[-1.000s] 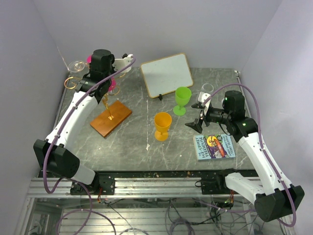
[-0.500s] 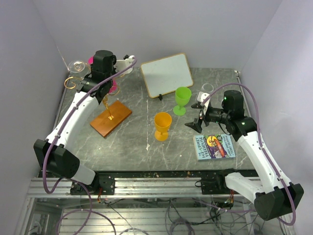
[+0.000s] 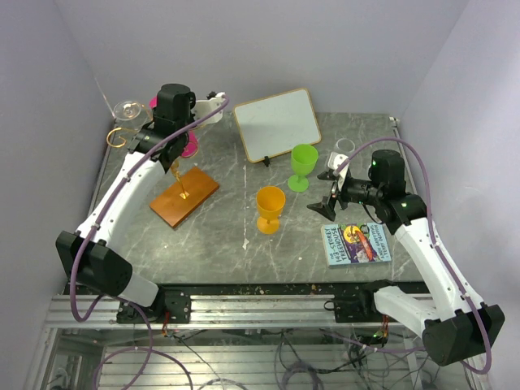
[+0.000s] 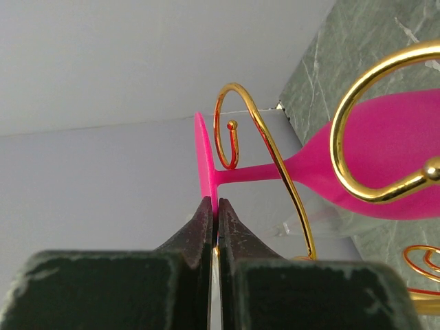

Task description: Place the wine glass upside down on the wine glass rack

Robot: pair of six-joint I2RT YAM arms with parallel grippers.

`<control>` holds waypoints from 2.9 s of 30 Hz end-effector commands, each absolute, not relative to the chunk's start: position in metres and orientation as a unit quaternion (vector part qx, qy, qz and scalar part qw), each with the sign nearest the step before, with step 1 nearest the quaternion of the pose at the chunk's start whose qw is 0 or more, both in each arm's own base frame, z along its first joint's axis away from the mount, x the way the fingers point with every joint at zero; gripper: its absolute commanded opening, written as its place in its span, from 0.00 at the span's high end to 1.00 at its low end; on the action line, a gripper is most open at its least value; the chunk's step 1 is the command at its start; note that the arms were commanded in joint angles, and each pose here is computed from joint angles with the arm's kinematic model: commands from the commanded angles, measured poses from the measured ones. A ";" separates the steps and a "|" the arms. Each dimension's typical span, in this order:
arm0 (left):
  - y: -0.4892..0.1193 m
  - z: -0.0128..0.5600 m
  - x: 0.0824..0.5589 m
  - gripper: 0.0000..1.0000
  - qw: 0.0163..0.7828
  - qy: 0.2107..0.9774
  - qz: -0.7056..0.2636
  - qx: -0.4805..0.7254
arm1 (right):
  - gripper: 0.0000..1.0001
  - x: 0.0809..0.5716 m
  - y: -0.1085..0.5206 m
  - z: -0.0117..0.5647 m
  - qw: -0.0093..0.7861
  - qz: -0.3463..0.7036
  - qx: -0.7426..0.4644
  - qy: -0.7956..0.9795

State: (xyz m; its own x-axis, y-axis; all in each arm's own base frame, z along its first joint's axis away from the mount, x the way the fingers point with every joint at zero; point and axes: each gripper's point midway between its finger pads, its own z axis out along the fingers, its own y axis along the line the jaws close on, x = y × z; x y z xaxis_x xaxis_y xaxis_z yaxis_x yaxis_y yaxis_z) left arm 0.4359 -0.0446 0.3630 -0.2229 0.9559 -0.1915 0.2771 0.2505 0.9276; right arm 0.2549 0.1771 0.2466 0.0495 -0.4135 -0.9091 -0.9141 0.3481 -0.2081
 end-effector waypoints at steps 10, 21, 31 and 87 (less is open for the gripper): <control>-0.058 0.395 0.434 0.93 0.472 0.659 0.384 0.442 | 0.10 0.255 0.178 0.245 0.508 0.245 -0.521 0.641; -0.068 0.398 0.448 0.93 0.486 0.652 0.380 0.441 | 0.10 0.255 0.178 0.246 0.509 0.243 -0.521 0.641; -0.071 0.400 0.466 0.93 0.485 0.661 0.386 0.424 | 0.10 0.255 0.177 0.245 0.508 0.242 -0.521 0.642; -0.042 0.376 0.445 0.85 0.428 0.696 0.417 0.398 | 0.09 0.256 0.176 0.241 0.505 0.239 -0.522 0.644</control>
State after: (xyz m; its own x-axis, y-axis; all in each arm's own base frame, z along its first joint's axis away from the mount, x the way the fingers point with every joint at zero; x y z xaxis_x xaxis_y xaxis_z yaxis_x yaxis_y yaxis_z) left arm 0.4537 -0.0492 0.3586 -0.3033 0.9239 -0.2331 0.2619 0.3161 0.9119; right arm 0.2559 0.1764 0.2449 0.0557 -0.4224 -0.9047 -0.9134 0.3444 -0.2170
